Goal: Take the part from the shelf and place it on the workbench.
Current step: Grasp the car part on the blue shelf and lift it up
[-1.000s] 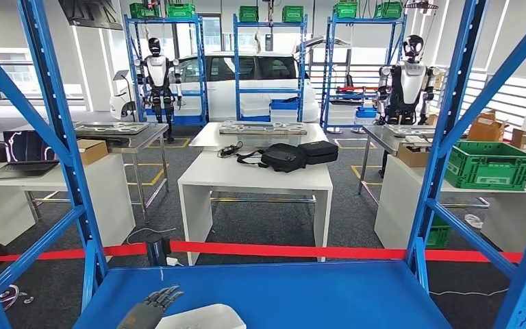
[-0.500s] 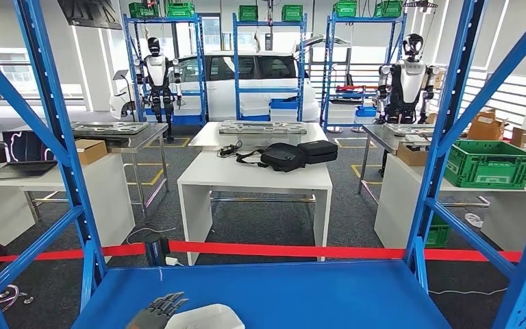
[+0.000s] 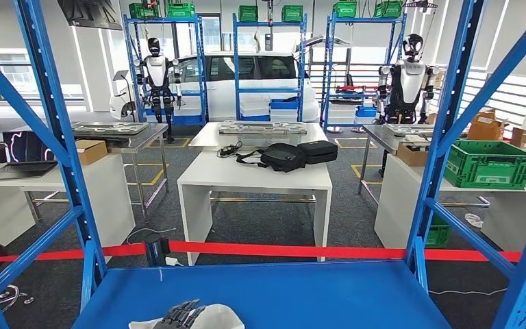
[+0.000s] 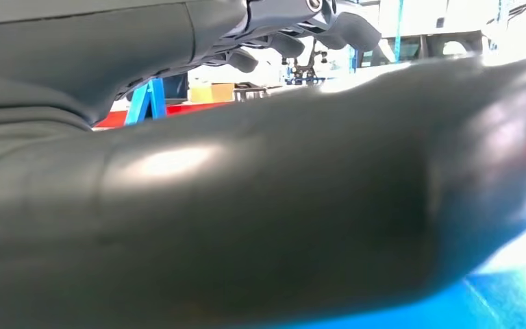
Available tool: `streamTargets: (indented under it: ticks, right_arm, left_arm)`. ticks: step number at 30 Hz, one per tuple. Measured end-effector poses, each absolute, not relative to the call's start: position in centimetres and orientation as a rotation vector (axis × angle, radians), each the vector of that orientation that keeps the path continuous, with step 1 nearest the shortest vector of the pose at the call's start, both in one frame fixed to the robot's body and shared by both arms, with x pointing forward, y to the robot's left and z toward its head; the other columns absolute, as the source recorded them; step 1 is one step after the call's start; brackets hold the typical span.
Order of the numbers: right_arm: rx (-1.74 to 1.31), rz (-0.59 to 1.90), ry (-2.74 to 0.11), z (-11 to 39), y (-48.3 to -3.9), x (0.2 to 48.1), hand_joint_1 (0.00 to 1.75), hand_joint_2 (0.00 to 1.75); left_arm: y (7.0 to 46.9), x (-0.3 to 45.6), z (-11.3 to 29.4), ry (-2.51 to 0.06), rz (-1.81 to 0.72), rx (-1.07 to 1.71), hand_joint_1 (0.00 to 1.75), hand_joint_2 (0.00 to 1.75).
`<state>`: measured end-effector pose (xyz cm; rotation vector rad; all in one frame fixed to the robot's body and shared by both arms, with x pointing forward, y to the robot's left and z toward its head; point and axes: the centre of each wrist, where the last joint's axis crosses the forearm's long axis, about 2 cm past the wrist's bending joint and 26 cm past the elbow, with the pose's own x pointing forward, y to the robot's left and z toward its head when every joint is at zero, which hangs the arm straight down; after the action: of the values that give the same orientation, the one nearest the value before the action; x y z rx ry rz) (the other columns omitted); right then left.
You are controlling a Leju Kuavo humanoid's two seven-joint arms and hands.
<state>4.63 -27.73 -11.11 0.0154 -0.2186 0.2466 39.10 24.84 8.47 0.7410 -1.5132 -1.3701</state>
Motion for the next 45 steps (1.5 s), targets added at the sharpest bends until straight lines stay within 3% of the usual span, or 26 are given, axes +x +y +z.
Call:
streamTargets:
  ticks: [1,5,45]
  right_arm:
    - [0.015,0.247,-0.218,-11.1,-27.7,4.6,0.0,0.0]
    - [0.015,0.252,-0.218,-11.1,-27.7,4.6,0.0,0.0]
    - [0.016,0.276,-0.215,-11.1,-27.7,4.6,0.0,0.0]
  left_arm:
    - [24.7,39.0,8.4,-1.505,-1.376,0.747,0.0,0.0]
    - [24.2,38.7,8.0,-1.466,-1.393,0.787,0.0,1.75]
    - [24.0,37.8,6.8,-1.215,-1.318,0.972,0.0,1.75]
